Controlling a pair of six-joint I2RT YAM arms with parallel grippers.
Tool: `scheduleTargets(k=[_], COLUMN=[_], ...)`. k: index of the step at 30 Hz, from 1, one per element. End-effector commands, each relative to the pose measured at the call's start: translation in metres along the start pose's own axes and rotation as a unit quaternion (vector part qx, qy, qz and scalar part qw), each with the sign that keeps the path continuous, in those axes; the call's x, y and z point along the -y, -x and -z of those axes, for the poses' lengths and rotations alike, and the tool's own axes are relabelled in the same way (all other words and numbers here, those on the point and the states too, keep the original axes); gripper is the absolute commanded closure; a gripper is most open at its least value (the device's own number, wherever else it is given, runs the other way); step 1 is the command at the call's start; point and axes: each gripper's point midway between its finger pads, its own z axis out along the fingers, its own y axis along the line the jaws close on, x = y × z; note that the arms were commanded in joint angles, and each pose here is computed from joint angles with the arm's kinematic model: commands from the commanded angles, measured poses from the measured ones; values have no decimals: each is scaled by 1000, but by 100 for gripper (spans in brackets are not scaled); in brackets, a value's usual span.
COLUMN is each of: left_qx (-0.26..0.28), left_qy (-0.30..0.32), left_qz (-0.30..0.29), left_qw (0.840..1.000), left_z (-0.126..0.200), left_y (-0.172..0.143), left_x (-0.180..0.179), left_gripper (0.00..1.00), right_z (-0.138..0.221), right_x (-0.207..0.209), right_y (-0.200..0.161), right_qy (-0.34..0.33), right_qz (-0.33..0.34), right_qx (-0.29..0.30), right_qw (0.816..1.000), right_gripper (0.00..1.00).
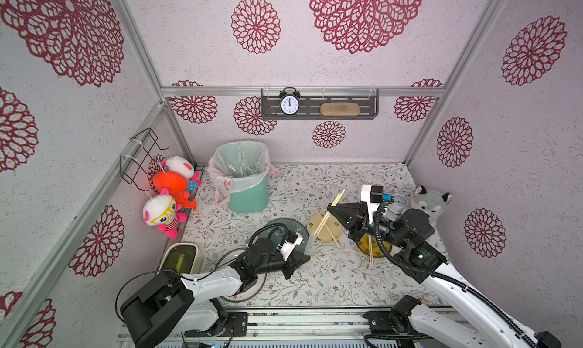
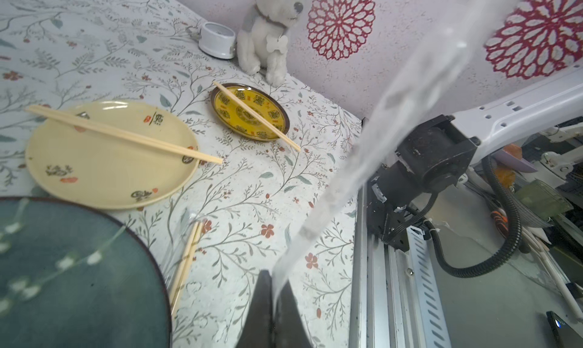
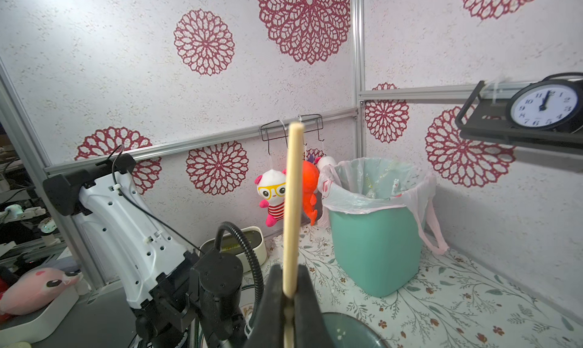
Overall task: Remove the packaging of disposable chopsticks
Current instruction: Remove the packet bag from the disposable chopsticks, then place the disposable chopsticks on the plate.
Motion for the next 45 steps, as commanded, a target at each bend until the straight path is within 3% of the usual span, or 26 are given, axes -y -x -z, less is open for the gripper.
scheduleTargets(k=[1, 5, 7, 10, 16, 21, 27, 31, 36, 45], left_qx=[37, 86, 110, 147, 182, 202, 199, 201, 202, 204], left_qy=[32, 48, 64, 112, 243, 243, 274, 301, 287, 286], left_qz=[16, 43, 38, 38, 74, 84, 79, 73, 69, 65], left_qw=[999, 994, 991, 982, 950, 945, 938, 929, 934, 934], left_z=[11, 34, 46, 68, 120, 136, 150, 164, 164, 167], left_y=[15, 38, 57, 88, 125, 146, 152, 154, 154, 155], left_x=[-17, -33, -35, -40, -71, -69, -71, -74, -68, -66], left_gripper=[100, 100, 100, 100, 100, 100, 100, 100, 100, 100], right_z=[9, 12, 7, -6, -23, -40, -46, -66, -75, -88], right_x=[4, 16, 30, 58, 96, 95, 95, 86, 84, 85], right_y=[43, 47, 28, -31, -149, -209, -274, -292, -317, -356], right_qy=[-36, -77, -102, -141, -218, -237, -231, -201, -187, -166], right_qz=[43, 24, -10, -76, -131, -108, -84, -75, -66, -62], right_qx=[39, 31, -12, -122, -332, -469, -612, -641, -686, -723], right_qw=[998, 996, 995, 980, 908, 844, 752, 737, 699, 668], right_gripper=[100, 100, 100, 100, 100, 100, 100, 100, 100, 100])
